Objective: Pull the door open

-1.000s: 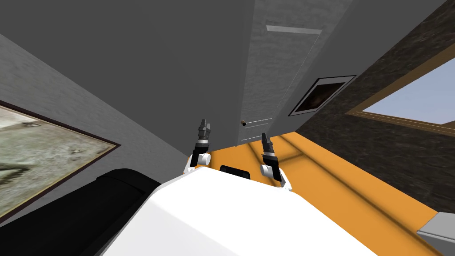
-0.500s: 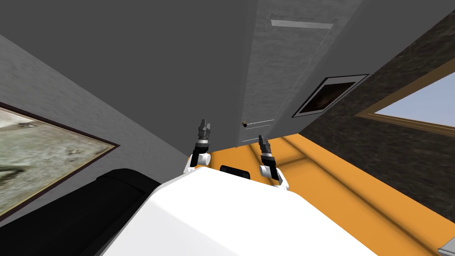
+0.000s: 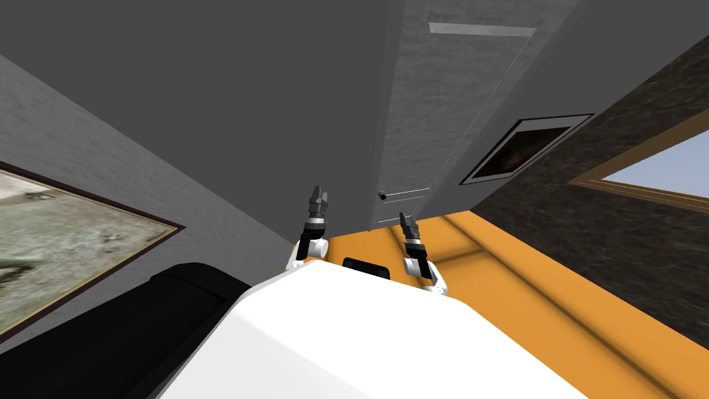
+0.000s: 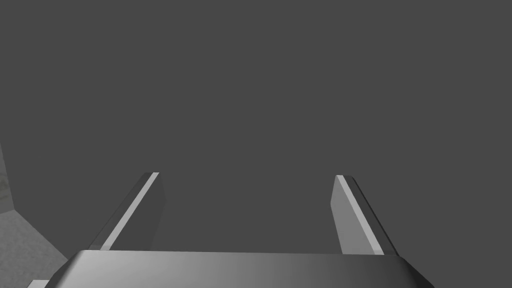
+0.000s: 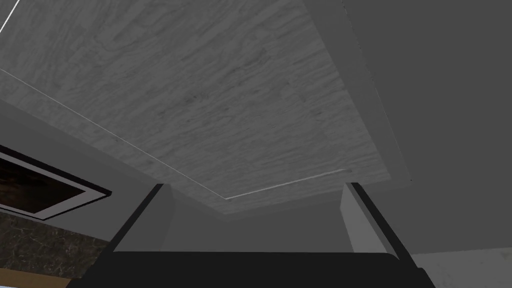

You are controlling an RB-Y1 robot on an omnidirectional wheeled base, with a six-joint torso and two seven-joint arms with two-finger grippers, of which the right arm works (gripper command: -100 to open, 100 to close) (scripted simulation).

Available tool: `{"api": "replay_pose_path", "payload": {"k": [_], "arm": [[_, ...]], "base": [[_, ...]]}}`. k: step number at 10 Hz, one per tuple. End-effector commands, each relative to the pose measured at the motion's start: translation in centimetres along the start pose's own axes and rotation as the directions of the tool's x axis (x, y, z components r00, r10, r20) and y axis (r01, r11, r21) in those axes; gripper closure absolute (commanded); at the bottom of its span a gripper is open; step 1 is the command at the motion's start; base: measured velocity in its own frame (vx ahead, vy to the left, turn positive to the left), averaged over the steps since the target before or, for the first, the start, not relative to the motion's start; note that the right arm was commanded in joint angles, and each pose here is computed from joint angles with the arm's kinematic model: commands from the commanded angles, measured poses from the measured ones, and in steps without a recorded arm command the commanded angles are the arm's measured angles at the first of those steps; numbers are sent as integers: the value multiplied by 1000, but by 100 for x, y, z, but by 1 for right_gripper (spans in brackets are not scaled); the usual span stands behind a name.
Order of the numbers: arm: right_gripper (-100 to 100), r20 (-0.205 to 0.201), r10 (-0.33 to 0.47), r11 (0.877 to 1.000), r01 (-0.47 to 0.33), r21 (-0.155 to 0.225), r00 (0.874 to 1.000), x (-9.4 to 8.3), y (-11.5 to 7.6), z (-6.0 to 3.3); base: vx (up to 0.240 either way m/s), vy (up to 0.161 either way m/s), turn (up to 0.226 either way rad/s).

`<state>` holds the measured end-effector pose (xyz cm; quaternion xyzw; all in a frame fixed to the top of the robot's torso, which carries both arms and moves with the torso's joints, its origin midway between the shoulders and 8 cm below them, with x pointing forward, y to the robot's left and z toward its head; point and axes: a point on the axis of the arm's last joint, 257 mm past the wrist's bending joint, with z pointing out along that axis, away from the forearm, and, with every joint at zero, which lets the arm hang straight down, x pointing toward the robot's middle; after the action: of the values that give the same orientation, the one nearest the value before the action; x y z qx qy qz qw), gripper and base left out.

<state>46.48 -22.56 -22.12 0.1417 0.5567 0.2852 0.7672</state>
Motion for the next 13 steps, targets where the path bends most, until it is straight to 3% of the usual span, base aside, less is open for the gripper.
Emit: {"api": "replay_pose_path", "payload": {"k": [1, 7, 13], "arm": [[-100, -22, -35, 999, 35, 4, 999, 105, -65, -8], [-100, -95, -150, 988, 151, 5, 984, 431, -229, -69], [-100, -187, -301, 953, 302, -23, 935, 828, -418, -174]], "base": [[53, -10, 46], [72, -17, 51], [81, -27, 60]]}}
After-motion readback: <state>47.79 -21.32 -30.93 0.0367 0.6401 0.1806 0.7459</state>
